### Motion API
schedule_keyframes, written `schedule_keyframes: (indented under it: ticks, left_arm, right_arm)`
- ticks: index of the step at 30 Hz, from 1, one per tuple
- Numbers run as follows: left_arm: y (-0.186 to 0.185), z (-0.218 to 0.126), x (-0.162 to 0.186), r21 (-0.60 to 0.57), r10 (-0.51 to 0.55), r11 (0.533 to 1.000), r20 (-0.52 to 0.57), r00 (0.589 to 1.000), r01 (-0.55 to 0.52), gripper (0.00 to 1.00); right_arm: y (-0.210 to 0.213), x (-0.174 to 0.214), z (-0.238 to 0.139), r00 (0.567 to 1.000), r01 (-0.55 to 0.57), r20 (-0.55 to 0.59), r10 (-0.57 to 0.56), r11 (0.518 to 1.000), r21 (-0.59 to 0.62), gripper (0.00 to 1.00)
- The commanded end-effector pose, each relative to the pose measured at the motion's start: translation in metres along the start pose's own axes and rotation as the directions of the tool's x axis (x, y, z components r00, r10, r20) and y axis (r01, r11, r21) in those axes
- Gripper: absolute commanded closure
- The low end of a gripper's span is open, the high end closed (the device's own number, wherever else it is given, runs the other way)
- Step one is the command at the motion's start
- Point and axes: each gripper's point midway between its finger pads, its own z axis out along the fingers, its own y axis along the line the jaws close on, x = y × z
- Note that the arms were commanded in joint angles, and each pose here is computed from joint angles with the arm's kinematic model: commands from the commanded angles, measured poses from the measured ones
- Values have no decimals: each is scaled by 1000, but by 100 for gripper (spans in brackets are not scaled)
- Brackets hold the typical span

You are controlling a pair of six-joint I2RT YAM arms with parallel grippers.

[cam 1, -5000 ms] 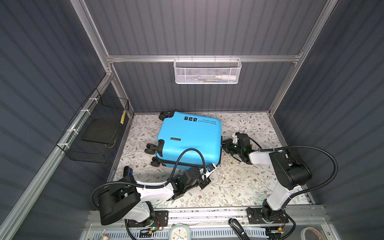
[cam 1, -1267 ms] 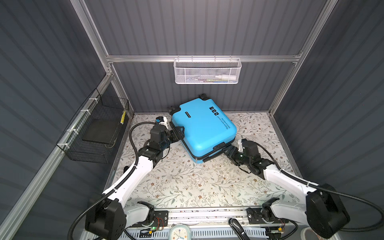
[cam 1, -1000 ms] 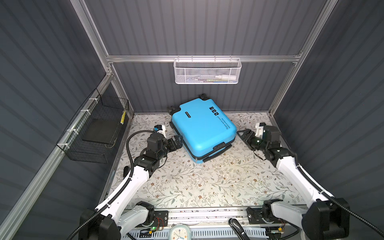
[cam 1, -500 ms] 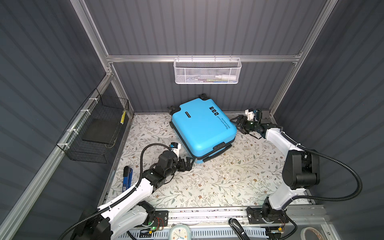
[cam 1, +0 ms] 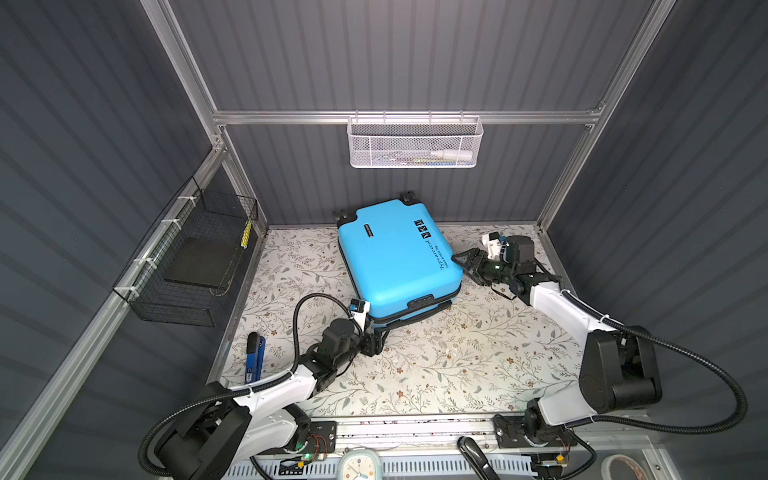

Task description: Pack the luggage

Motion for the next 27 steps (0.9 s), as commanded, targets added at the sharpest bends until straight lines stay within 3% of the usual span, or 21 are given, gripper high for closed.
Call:
schedule_keyframes:
  ticks: [1, 12, 21, 27]
  left_arm:
    - [3, -4, -7, -12, 49, 999, 94, 994, -48, 33]
    - [17, -34, -13, -74, 68, 996, 218, 973, -53, 56]
    - [1, -37, -6, 5, 139, 990, 179, 974, -142, 56]
    - [1, -26, -2, 5, 164, 986, 159, 973, -167, 62]
  right_arm:
    - [2, 24, 4, 997, -39, -73, 38, 999, -20, 35]
    - [2, 28, 8, 995, -44, -88, 42, 999, -28, 35]
    - [0, 32, 14, 994, -54, -99, 51, 998, -31, 35]
    - [1, 33, 16, 993, -61, -104, 56, 997, -37, 35]
